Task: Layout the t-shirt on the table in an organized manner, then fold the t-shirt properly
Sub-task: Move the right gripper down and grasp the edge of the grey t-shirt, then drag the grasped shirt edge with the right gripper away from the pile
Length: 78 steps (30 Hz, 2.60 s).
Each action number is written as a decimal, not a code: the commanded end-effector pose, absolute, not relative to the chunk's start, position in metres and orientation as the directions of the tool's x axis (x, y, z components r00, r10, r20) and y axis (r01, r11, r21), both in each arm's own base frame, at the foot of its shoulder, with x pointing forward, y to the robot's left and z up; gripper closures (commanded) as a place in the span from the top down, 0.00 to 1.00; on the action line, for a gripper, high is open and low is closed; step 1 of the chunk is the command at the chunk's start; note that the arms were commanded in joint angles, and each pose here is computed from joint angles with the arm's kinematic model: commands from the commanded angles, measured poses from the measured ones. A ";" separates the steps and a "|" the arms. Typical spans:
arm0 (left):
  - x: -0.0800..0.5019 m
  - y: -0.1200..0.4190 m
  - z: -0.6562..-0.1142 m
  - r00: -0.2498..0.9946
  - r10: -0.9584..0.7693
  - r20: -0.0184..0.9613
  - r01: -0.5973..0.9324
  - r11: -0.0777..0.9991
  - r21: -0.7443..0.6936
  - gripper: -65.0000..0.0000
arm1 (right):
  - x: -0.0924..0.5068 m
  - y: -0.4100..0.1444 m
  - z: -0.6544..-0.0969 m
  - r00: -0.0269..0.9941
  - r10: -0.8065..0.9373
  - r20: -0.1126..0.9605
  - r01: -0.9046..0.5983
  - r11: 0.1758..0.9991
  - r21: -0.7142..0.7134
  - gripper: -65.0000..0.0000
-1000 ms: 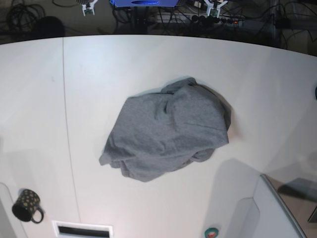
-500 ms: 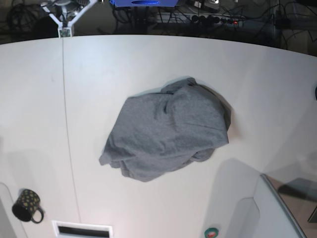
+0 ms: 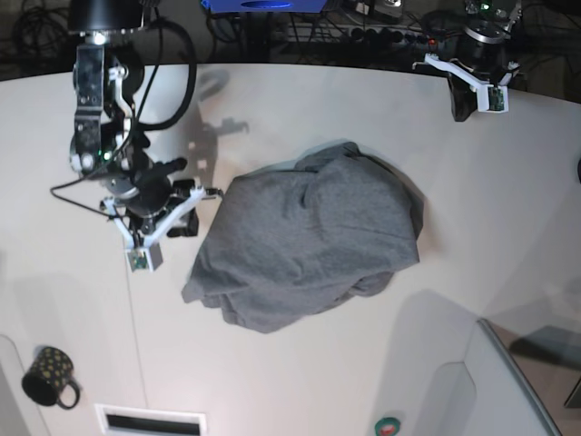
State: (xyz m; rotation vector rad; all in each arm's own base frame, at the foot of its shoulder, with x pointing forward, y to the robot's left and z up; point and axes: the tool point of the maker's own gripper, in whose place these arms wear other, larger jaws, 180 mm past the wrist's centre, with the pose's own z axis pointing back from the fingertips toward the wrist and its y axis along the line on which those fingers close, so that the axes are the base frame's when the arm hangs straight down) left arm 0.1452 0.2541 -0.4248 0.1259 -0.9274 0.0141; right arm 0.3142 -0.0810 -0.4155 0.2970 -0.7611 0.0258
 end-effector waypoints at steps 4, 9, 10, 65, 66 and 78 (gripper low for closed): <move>0.144 0.287 -0.411 0.576 -0.051 0.816 -0.134 0.979 0.156 0.00 | 0.349 -0.079 -0.422 0.730 -0.178 0.660 -0.096 0.930 0.356 0.69; 0.148 0.326 -0.405 0.562 -0.049 0.826 -0.221 0.953 0.206 0.00 | 0.380 -0.085 -0.435 0.724 -0.207 0.658 -0.072 0.926 0.370 0.67; 0.147 0.330 -0.408 0.567 -0.042 0.823 -0.233 0.950 0.209 0.00 | 0.385 -0.085 -0.436 0.721 -0.214 0.659 -0.067 0.925 0.375 0.65; 0.271 0.211 -0.421 0.517 0.109 0.849 -0.124 0.991 -0.052 0.61 | 0.340 -0.169 -0.435 0.771 -0.275 0.574 0.045 0.923 0.382 0.69; 0.271 0.209 -0.427 0.525 0.123 0.842 -0.132 0.989 -0.062 0.61 | 0.346 -0.174 -0.444 0.783 -0.298 0.545 0.069 0.914 0.400 0.69; 0.241 0.204 -0.486 0.657 0.144 0.740 -0.147 0.987 -0.062 0.00 | 0.367 -0.146 -0.464 0.828 -0.233 0.510 -0.003 0.908 0.420 0.69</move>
